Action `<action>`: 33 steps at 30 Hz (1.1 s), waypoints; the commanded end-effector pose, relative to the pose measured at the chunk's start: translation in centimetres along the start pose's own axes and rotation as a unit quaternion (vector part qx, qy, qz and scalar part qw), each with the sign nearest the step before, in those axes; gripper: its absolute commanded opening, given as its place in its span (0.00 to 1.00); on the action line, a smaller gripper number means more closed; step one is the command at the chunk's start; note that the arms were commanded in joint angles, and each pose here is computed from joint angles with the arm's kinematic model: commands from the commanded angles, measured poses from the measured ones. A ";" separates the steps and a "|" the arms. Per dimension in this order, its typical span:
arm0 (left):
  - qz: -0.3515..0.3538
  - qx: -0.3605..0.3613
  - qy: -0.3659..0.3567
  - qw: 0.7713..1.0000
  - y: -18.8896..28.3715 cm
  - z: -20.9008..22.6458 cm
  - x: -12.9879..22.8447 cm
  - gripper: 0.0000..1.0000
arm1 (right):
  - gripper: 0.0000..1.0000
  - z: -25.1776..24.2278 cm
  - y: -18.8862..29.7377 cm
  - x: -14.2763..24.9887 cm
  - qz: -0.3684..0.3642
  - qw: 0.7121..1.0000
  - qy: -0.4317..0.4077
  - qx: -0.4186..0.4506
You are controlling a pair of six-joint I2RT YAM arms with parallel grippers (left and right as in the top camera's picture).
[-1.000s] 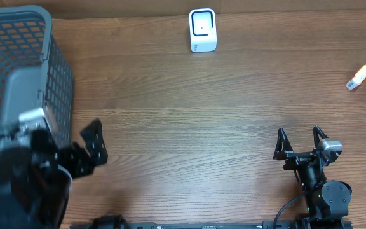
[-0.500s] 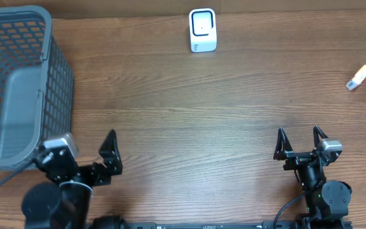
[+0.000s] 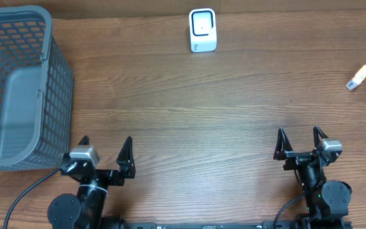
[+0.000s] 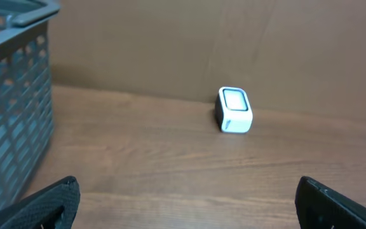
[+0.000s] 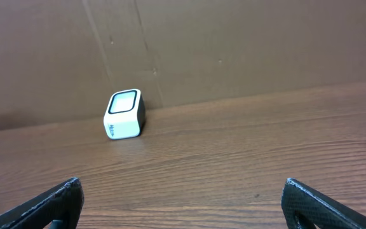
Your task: Scan the item barcode
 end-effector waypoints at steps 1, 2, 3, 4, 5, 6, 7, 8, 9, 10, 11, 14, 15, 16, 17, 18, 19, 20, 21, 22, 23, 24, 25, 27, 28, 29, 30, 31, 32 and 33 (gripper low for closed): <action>-0.015 0.020 -0.022 0.999 -0.7 -0.2 0.8 1.00 | 1.00 -0.1 0.0 0.1 -0.006 1.000 0.002 0.003; -0.022 0.019 -0.023 0.999 -0.8 -0.1 0.9 1.00 | 1.00 -0.2 0.0 0.1 -0.006 1.000 0.002 0.004; -0.030 0.019 -0.025 0.999 -1.0 -0.1 1.1 1.00 | 1.00 -0.1 0.0 0.1 -0.007 1.000 0.002 0.004; -0.039 0.019 -0.028 0.999 -1.1 -0.1 1.1 1.00 | 1.00 -0.2 0.0 0.1 -0.006 1.000 0.002 0.004; -0.048 0.020 -0.030 0.998 -1.2 -0.1 1.3 1.00 | 1.00 -0.1 0.0 0.1 -0.006 1.000 0.002 0.003; -0.057 0.020 -0.032 0.998 -1.2 -0.1 1.4 1.00 | 1.00 -0.1 0.0 0.1 -0.006 1.000 0.002 0.003; -0.064 0.021 -0.034 0.997 -1.2 -0.1 1.5 1.00 | 1.00 -0.1 0.0 0.1 -0.007 1.000 0.002 0.004; -0.075 0.020 -0.037 0.996 -1.2 -0.1 1.6 1.00 | 1.00 -0.1 0.0 0.1 -0.007 1.000 0.002 0.004; -0.085 0.020 -0.039 0.995 -1.3 -0.1 1.7 1.00 | 1.00 -0.1 0.0 0.1 -0.007 1.000 0.002 0.004; -0.097 0.019 -0.042 0.994 -1.3 -0.1 1.8 0.99 | 1.00 -0.2 0.0 0.1 -0.006 1.000 0.002 0.004; -0.105 0.018 -0.044 0.993 -1.4 -0.1 1.9 1.00 | 1.00 -0.2 0.0 0.1 -0.006 1.000 0.002 0.004; -0.133 0.017 -0.051 0.990 -1.4 -0.1 2.0 1.00 | 1.00 -0.2 0.0 0.1 -0.006 1.000 0.002 0.004; -0.141 0.017 -0.053 0.989 -1.5 -0.1 2.0 1.00 | 1.00 -0.1 0.0 0.1 -0.007 1.000 0.002 0.004; -0.145 0.016 -0.054 0.988 -1.6 -0.1 2.1 1.00 | 1.00 -0.1 0.0 0.1 -0.007 1.000 0.002 0.004; -0.147 0.016 -0.054 0.988 -1.7 0.0 2.1 1.00 | 1.00 -0.1 0.0 0.1 -0.007 1.000 0.002 0.004; -0.148 0.016 -0.054 0.987 -1.7 0.0 2.1 1.00 | 1.00 -0.1 0.0 0.1 -0.006 1.000 0.002 0.003; -0.148 0.016 -0.054 0.987 -1.7 0.0 2.2 1.00 | 1.00 -0.2 0.0 0.1 -0.006 1.000 0.002 0.004; -0.148 0.016 -0.054 0.987 -1.7 0.0 2.1 1.00 | 1.00 -0.1 0.0 0.1 -0.007 1.000 0.002 0.004; -0.151 0.016 -0.055 0.987 -1.7 0.0 2.1 1.00 | 1.00 -0.2 0.0 0.1 -0.006 1.000 0.002 0.004; -0.153 0.014 -0.055 0.987 -1.6 0.0 2.0 1.00 | 1.00 -0.1 0.0 0.1 -0.006 1.000 0.002 0.003; -0.155 0.013 -0.056 0.986 -1.6 0.0 1.9 1.00 | 1.00 -0.2 0.0 0.1 -0.006 1.000 0.002 0.004; -0.157 0.011 -0.056 0.986 -1.6 0.0 1.9 0.99 | 1.00 -0.2 0.0 0.1 -0.006 1.000 0.002 0.004; -0.159 0.008 -0.056 0.986 -1.6 0.1 1.9 1.00 | 1.00 -0.1 0.0 0.1 -0.007 1.000 0.002 0.004; -0.157 0.002 -0.054 0.986 -1.6 0.1 1.9 1.00 | 1.00 -0.2 0.0 0.1 -0.006 1.000 0.002 0.004; -0.156 -0.001 -0.054 0.986 -1.7 0.2 2.0 1.00 | 1.00 -0.1 0.0 0.1 -0.006 1.000 0.002 0.003; -0.154 -0.006 -0.052 0.987 -1.9 0.3 2.3 1.00 | 1.00 -0.1 0.0 0.1 -0.007 1.000 0.002 0.004; -0.153 -0.007 -0.052 0.987 -2.0 0.3 2.6 1.00 | 1.00 -0.1 0.0 0.1 -0.007 1.000 0.002 0.004; -0.154 -0.007 -0.051 0.987 -2.2 0.4 2.9 1.00 | 1.00 -0.2 0.0 0.1 -0.006 1.000 0.002 0.004; -0.156 -0.007 -0.051 0.986 -2.4 0.4 3.1 1.00 | 1.00 -0.1 0.0 0.1 -0.007 1.000 0.002 0.004; -0.158 -0.006 -0.049 0.986 -2.6 0.4 3.4 1.00 | 1.00 -0.2 0.0 0.1 -0.006 1.000 0.002 0.004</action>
Point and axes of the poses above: each gripper's point midway between its finger pads, its own y axis back along the fingers, its own z axis along the line the jaws close on, x = y × z, the point moved 10 cm from there along y, back along the fingers, and after that the axes turned 11 degrees about -y, right-handed, at the moved point
